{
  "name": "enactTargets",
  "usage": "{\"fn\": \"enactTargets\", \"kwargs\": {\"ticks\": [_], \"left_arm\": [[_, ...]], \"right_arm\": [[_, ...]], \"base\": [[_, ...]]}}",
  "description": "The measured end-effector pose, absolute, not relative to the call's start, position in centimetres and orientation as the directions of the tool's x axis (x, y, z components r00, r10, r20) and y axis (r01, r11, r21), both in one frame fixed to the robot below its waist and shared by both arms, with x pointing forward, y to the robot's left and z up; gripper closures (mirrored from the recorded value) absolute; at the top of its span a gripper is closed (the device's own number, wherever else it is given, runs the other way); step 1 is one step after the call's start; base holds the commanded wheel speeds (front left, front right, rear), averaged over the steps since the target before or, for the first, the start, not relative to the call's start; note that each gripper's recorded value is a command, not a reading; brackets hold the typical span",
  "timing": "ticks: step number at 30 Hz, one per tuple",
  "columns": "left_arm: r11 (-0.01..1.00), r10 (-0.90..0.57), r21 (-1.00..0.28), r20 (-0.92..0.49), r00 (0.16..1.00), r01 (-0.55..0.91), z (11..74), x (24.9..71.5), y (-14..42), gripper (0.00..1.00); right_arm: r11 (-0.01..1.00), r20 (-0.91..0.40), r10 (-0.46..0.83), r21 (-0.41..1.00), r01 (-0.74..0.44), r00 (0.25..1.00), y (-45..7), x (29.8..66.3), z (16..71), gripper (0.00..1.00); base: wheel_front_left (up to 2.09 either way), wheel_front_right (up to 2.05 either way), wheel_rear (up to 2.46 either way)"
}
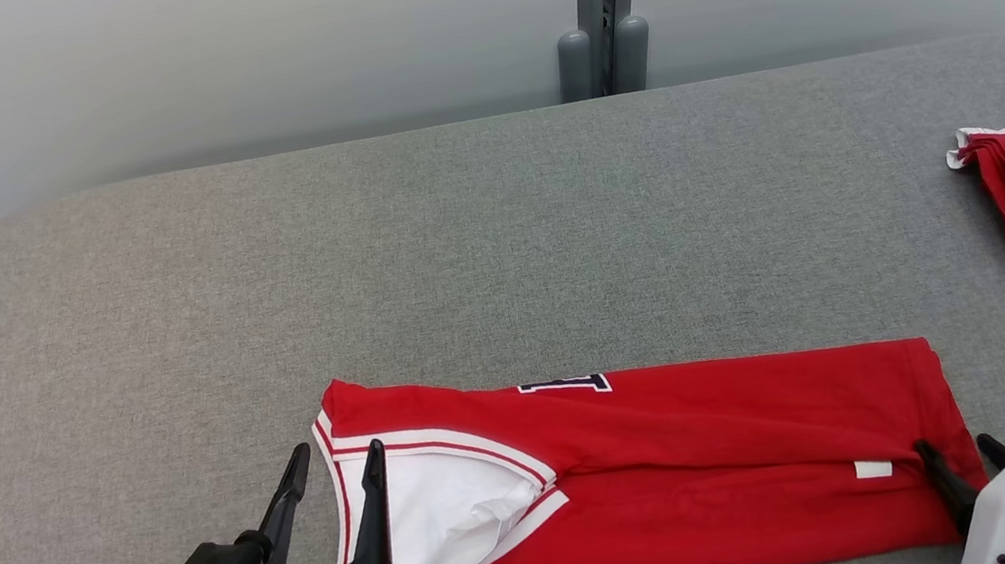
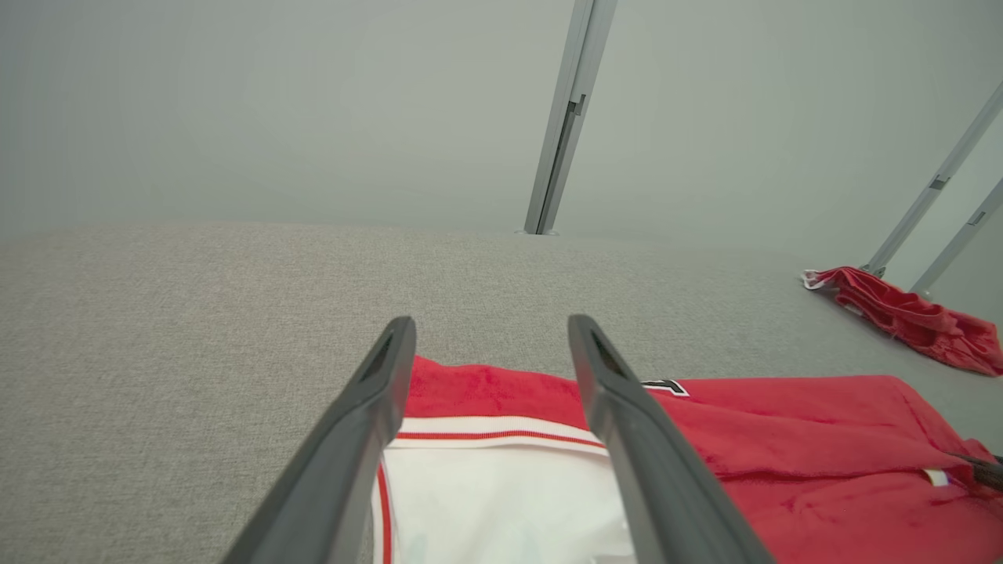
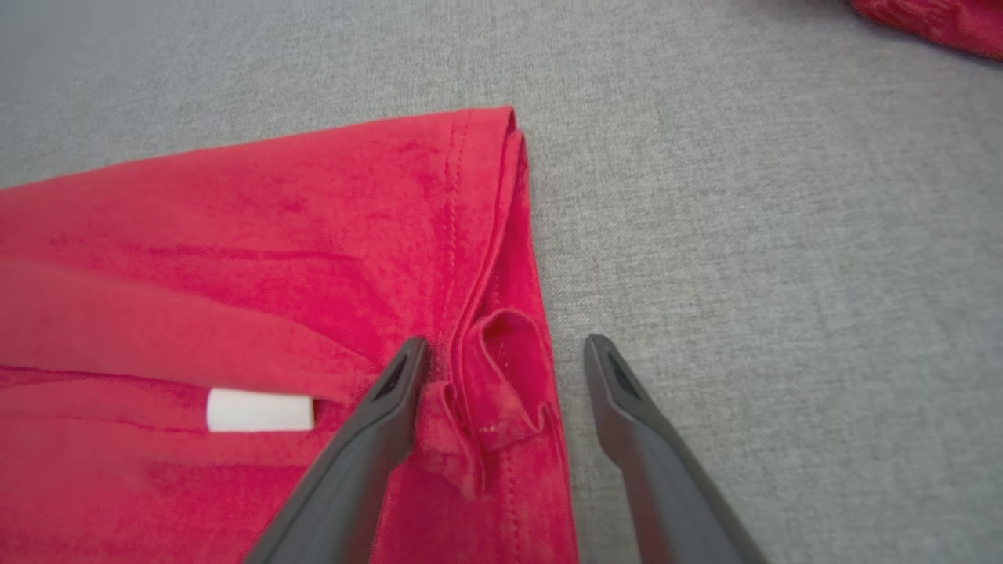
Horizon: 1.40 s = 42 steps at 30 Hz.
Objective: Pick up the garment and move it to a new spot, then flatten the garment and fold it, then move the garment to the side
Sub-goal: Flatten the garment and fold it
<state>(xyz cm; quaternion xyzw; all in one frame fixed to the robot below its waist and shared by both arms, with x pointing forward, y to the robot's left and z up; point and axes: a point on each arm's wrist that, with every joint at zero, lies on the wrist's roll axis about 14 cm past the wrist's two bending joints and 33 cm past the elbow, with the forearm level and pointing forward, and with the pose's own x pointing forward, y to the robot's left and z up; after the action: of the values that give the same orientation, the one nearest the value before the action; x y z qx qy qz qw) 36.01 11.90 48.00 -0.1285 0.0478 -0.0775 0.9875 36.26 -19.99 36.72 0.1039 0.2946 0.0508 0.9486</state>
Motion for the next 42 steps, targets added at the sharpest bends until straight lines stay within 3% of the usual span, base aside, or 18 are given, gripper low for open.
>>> {"fn": "enactTargets", "kwargs": {"ticks": [6, 8, 12, 22, 35, 42], "left_arm": [[0.955, -0.17, -0.258, -0.082, 0.982, 0.144, 47.8, 36.0, 11.9, 0.0], [0.956, -0.17, -0.257, -0.087, 0.982, 0.143, 47.7, 35.9, 11.9, 0.0], [0.957, -0.167, -0.255, -0.091, 0.982, 0.139, 47.6, 35.9, 12.0, 0.0], [0.958, -0.17, -0.248, -0.087, 0.982, 0.144, 47.8, 36.0, 11.9, 0.0], [0.944, -0.232, -0.261, -0.088, 0.969, 0.203, 47.7, 36.4, 9.8, 0.0], [0.939, -0.257, -0.261, -0.089, 0.962, 0.226, 47.6, 36.5, 8.9, 0.0]], "right_arm": [[0.974, -0.571, 0.177, 0.221, -0.058, 0.802, -19.2, 36.4, 36.1, 0.0], [0.974, -0.579, 0.182, 0.22, -0.062, 0.795, -19.0, 36.6, 36.0, 0.53], [0.972, -0.595, 0.198, 0.223, -0.077, 0.779, -18.4, 36.9, 35.6, 1.0], [0.97, -0.551, 0.169, 0.24, -0.039, 0.817, -19.8, 37.5, 36.8, 1.0], [0.984, -0.463, 0.019, 0.164, 0.065, 0.886, -28.5, 37.6, 41.4, 1.0], [0.961, -0.385, 0.099, 0.276, 0.012, 0.918, -25.7, 38.0, 43.9, 1.0]], "base": [[0.0, 0.0, 0.0], [0.0, 0.0, 0.0], [0.0, 0.0, 0.0], [0.0, 0.0, 0.0], [0.0, 0.0, 0.0], [0.0, 0.0, 0.0]]}}
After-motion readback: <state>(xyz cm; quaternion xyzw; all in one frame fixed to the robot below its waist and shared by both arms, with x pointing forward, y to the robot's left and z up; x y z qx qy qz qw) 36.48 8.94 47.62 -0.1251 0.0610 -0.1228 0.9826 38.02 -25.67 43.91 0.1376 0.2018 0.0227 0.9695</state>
